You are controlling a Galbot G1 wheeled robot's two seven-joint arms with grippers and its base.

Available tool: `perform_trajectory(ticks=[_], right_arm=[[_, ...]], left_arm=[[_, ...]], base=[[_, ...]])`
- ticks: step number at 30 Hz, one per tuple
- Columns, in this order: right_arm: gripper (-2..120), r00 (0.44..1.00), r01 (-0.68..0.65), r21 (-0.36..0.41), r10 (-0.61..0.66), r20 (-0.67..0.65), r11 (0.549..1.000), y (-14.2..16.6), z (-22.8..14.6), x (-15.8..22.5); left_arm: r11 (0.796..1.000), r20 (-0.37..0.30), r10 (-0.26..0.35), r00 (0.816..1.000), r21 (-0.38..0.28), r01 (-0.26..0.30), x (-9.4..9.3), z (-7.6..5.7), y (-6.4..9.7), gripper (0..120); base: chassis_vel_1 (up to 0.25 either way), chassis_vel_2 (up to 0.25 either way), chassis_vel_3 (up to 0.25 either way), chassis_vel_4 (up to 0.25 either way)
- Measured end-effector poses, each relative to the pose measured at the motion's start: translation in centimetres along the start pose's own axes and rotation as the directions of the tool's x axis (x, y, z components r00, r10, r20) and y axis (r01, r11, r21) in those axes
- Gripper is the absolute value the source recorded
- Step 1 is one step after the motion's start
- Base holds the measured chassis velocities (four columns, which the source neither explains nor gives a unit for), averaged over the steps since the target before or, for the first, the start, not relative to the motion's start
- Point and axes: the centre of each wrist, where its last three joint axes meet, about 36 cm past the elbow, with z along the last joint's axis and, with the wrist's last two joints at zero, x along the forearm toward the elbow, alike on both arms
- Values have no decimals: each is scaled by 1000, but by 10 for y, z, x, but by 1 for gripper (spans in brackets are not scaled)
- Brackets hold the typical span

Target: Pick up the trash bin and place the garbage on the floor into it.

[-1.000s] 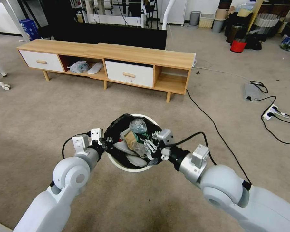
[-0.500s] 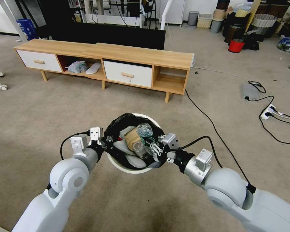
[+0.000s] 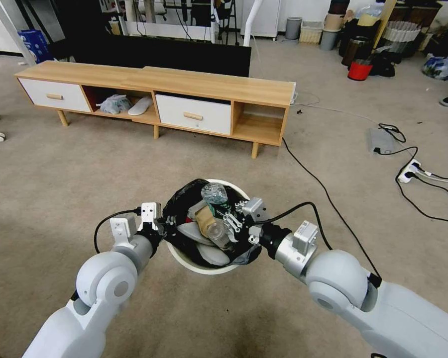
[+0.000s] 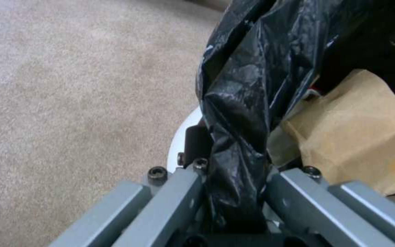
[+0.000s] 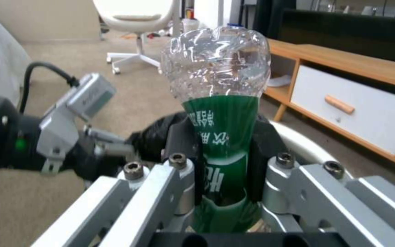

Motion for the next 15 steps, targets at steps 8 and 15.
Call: perform_trajectory(ticks=[8,15], right_arm=[[16,1000,2,-2,-2,1,1000,-1,1,-8],[16,1000,6,-1,-6,-18,1000,1,7,-6]], left_arm=[[1000,-3,1,1000,4,-1,0,2,0,0],[1000,4,-4,1000,7,4,1,-1,1,0]], base=[[0,0,0,0],[0,0,0,0]])
